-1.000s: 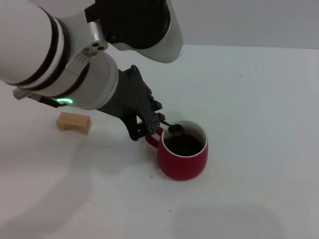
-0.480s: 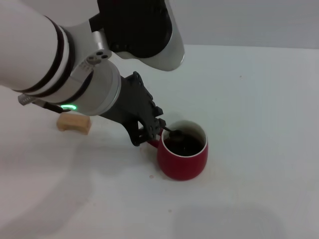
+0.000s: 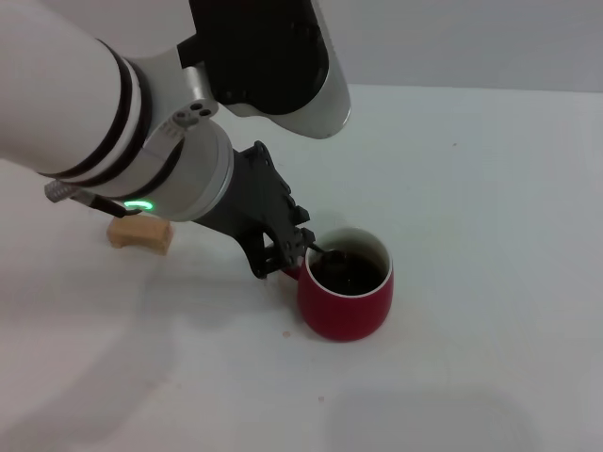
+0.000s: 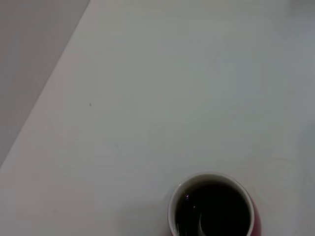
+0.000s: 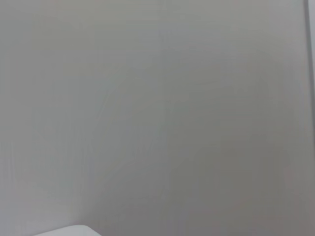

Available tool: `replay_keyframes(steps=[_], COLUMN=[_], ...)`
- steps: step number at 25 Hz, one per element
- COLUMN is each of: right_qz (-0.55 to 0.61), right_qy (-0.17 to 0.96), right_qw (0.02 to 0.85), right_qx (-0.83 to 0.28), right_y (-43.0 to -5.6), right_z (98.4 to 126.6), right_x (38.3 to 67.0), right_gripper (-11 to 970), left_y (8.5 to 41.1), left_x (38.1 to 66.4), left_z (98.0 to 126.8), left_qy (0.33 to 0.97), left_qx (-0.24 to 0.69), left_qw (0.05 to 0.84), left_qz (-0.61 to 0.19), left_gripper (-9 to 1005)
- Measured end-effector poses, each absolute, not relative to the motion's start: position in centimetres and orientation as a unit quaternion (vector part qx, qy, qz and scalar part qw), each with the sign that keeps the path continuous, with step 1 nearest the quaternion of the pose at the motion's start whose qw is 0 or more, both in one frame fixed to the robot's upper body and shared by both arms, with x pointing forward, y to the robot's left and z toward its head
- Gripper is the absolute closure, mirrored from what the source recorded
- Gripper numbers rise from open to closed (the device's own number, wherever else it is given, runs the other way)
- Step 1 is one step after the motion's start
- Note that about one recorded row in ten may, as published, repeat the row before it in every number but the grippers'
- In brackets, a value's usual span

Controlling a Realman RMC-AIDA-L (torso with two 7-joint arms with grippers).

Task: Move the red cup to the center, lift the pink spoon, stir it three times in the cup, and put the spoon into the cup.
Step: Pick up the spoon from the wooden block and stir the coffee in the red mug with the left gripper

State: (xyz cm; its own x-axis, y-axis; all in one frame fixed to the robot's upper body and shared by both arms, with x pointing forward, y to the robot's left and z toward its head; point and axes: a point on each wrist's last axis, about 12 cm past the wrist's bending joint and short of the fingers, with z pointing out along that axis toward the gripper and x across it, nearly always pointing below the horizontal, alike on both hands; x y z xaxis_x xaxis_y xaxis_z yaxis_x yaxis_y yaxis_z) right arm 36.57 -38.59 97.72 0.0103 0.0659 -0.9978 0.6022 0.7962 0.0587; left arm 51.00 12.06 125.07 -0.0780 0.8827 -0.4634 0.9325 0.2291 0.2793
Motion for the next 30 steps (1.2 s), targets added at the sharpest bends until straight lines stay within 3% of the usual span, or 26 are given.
replay_keyframes(steps=[30], right_qz=[-0.198], right_qy=[0.677], right_qw=[0.668], right_qx=[0.238], right_y=[-38.4], right_z=[97.7], right_x=[36.3], right_gripper=[959], left_y=[10.2], left_x=[52.1], left_z=[122.9], left_qy=[0.717], left_qx=[0.638], left_qw=[0.277], left_qz=[-0.05], left_gripper=[869])
